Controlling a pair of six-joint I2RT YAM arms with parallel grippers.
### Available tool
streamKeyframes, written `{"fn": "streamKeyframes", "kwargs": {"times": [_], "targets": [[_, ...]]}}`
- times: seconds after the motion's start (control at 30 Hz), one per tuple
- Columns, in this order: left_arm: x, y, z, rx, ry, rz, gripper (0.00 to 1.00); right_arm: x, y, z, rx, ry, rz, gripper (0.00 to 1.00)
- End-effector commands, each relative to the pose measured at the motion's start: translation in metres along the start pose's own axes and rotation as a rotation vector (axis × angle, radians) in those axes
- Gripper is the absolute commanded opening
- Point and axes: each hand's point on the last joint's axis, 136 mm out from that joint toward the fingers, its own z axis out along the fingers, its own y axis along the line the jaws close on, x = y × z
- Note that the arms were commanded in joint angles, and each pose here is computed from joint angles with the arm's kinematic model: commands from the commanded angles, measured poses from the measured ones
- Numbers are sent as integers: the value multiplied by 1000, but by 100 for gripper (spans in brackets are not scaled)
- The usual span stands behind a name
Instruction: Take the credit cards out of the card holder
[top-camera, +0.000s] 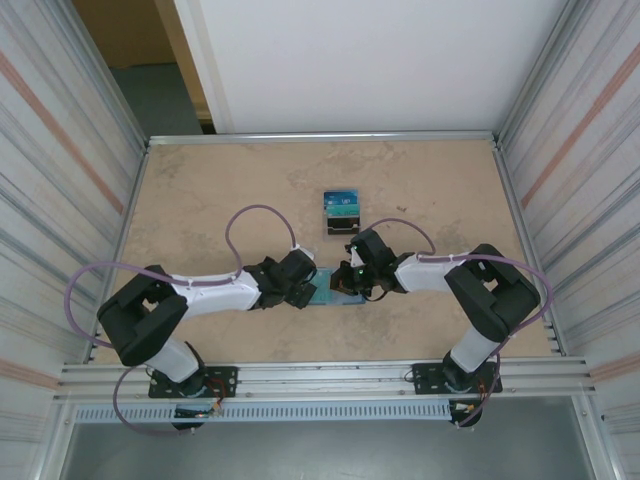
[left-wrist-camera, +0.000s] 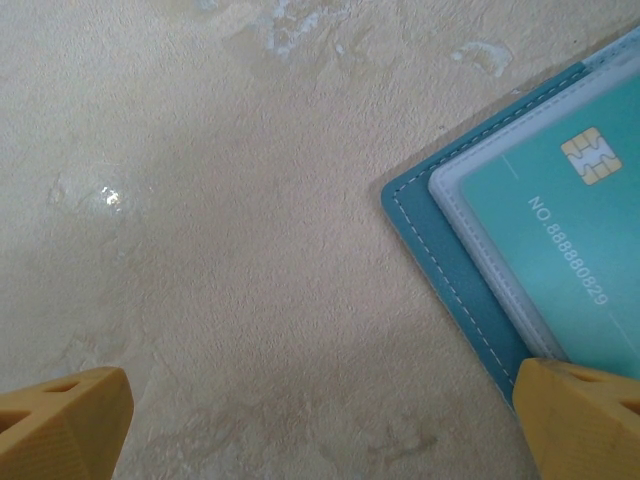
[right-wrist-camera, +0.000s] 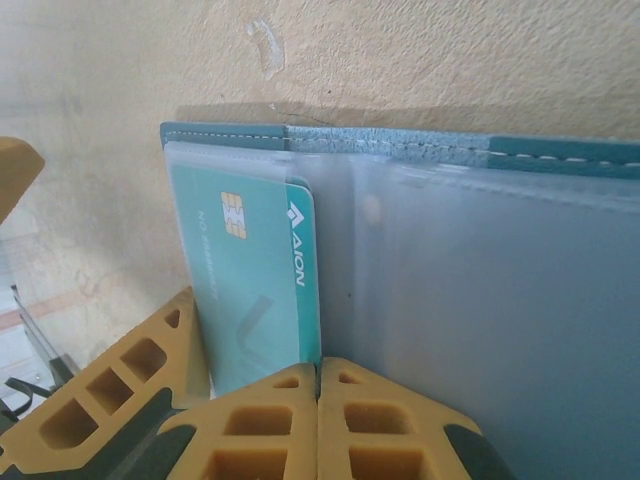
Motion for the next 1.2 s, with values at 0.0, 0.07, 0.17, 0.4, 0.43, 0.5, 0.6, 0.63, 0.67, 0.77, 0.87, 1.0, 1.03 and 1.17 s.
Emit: {"fn": "streamKeyframes", "kwargs": {"times": [0.0, 0.07, 0.17, 0.4, 0.43, 0.5, 0.6, 0.63, 0.67, 0.77, 0.87, 1.0, 1.03, 1.17], "targets": [[6, -2, 3, -11, 30, 33, 99, 4, 3, 2, -29, 21, 6, 3], [7, -1, 3, -20, 32, 30, 99, 4, -2, 0, -8, 21, 13, 1], [9, 1, 3, -28, 39, 28, 99, 3, -8, -3, 19, 14, 17, 1], [11, 3, 4, -41, 47, 27, 99, 1, -18, -9, 103, 8, 5, 0], [12, 3, 4, -41, 49, 31, 99, 0, -18, -10, 109, 7, 1, 0], [11, 4, 3, -44, 48, 33, 99, 0, -20, -11, 131, 5, -4, 0], [11, 5, 2, -47, 45, 32, 99, -2, -21, -14, 150, -1, -10, 0], [11, 5, 2, -47, 44, 32, 99, -2, -21, -14, 150, -2, -12, 0], [11, 5, 2, -49, 45, 32, 99, -3, -21, -15, 153, -4, -11, 0], [11, 6, 0, -52, 43, 34, 99, -4, -21, -18, 164, -11, -15, 0], [7, 7, -3, -51, 36, 33, 99, -4, -22, -21, 178, -17, -20, 0], [-3, 9, -12, -47, 3, 31, 99, -5, -22, -26, 193, -27, -26, 0], [-7, 10, -15, -48, -6, 30, 99, -5, -23, -27, 197, -29, -26, 0], [-24, 11, -25, -41, -50, 27, 99, -6, -20, -26, 186, -27, -27, 0]]}}
